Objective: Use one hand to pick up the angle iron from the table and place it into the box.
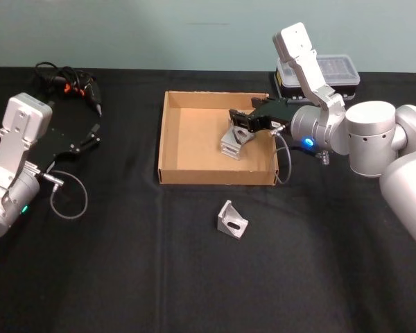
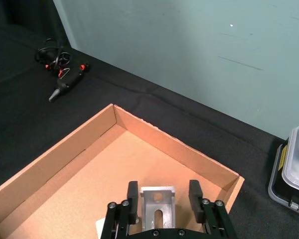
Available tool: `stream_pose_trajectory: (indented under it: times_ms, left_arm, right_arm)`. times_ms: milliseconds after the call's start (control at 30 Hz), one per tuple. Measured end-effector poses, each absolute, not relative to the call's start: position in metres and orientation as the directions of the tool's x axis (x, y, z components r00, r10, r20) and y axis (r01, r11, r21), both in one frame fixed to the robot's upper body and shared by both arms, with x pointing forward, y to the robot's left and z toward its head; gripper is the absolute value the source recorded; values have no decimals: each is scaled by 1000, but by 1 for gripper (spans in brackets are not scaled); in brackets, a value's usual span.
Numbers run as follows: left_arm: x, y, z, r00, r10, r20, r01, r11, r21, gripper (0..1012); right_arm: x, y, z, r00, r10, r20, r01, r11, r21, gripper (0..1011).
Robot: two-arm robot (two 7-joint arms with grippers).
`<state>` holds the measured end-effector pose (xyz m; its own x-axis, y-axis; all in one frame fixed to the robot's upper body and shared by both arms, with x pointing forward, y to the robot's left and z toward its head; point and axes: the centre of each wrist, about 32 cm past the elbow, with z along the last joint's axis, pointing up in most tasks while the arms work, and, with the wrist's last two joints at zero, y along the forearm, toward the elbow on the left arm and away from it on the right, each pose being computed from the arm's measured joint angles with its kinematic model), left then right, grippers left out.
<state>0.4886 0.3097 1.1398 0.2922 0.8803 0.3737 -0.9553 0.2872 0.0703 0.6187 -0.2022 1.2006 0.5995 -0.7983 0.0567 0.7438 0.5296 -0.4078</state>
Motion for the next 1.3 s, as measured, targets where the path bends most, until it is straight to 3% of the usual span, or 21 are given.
stream_pose_trajectory:
  times_ms: [467,1300]
  left_arm:
    - [489,310,1140,292,880,374,-955,287,70,1011]
    - [489,310,1140,292,880,374,-955,287,70,1011]
  right_arm:
    - [618,-202,1200,600,-798,56,744,530,-408,1003]
    - [612,-205,1200,610,-790,53,744,549,-382,1000]
